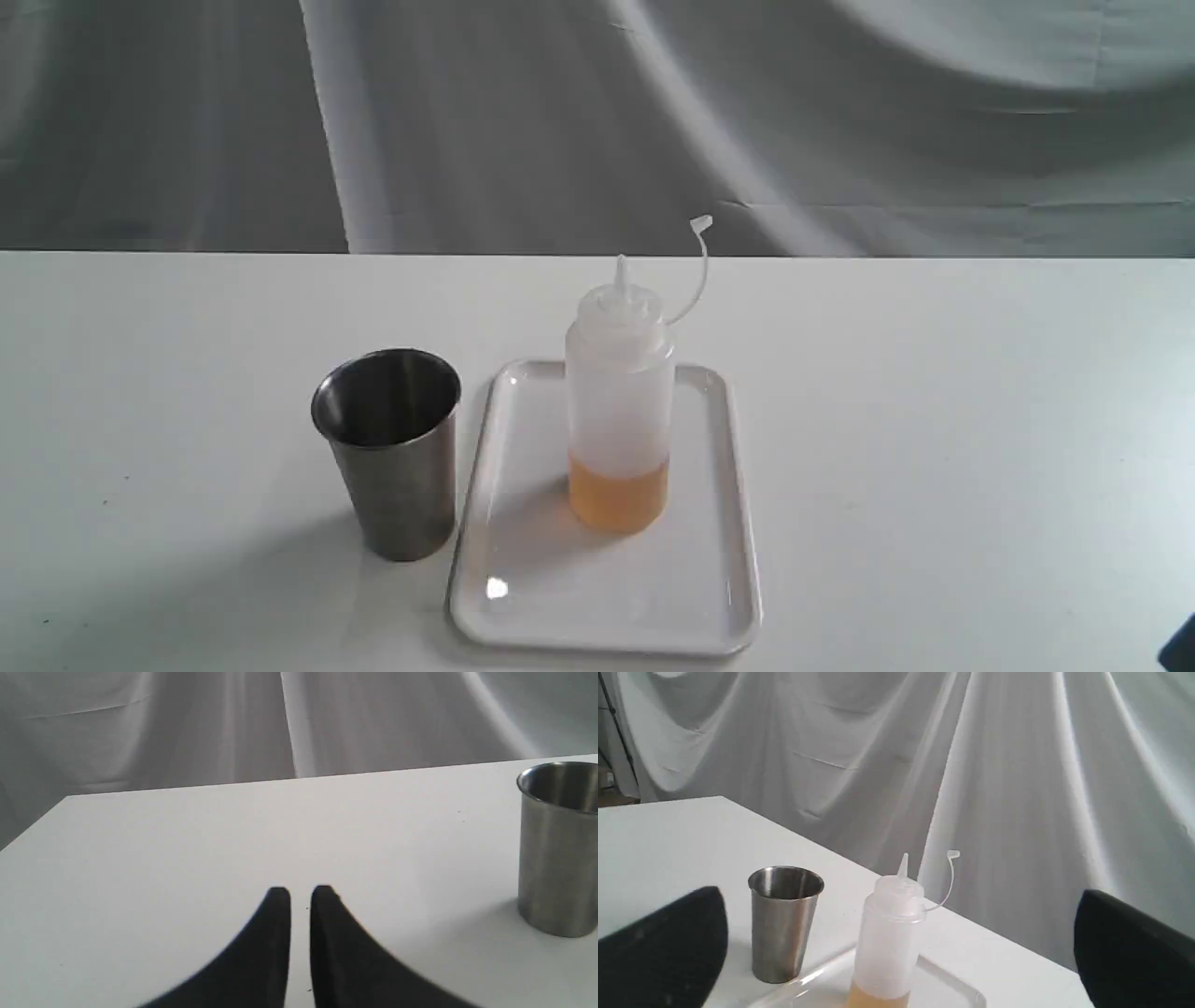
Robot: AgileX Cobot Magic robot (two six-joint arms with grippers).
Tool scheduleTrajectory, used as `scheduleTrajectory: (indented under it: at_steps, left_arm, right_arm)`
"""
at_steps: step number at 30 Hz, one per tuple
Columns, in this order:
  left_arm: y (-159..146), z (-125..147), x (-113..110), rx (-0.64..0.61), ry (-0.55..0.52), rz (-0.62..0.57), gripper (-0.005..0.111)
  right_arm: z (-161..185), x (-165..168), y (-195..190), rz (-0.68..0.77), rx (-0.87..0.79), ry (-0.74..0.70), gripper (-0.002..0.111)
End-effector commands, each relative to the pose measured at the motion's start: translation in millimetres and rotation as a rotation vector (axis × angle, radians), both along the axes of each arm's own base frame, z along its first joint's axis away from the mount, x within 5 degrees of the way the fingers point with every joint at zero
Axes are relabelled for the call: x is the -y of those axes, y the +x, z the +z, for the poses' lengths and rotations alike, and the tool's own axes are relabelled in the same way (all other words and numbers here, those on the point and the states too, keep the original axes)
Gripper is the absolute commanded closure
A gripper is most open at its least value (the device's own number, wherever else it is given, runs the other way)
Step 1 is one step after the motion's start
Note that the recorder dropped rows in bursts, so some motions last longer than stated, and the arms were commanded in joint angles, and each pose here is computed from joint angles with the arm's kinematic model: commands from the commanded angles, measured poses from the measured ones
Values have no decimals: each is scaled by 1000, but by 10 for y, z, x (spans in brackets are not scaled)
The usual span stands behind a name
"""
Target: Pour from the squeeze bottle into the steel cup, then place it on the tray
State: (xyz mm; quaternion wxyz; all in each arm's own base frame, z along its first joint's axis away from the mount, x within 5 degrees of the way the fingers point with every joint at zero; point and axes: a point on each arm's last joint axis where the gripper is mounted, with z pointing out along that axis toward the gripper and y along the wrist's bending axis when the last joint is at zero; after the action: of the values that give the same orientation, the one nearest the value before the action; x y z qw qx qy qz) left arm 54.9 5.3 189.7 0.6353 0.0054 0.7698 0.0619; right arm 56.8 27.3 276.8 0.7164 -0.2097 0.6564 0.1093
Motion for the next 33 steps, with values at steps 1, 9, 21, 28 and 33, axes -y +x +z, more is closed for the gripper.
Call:
scheduleTrajectory:
  at_steps: [1, 9, 21, 28, 33]
  left_arm:
    - [-1, -6, 1, 8, 1, -2, 98]
    - [-1, -6, 1, 8, 1, -2, 98]
    - [-1, -6, 1, 8, 1, -2, 98]
    - [-1, -6, 1, 8, 1, -2, 98]
    - [-1, -6, 1, 8, 1, -2, 98]
  right_arm:
    - [3, 38, -81, 11, -4, 90, 3]
    - [-151, 62, -145, 26, -24, 159, 3]
    - [-314, 36, -114, 39, -30, 194, 6]
    - [-625, 5, -62, 38, -118, 205, 6]
    - [-639, 1, -57, 43, -88, 230, 6]
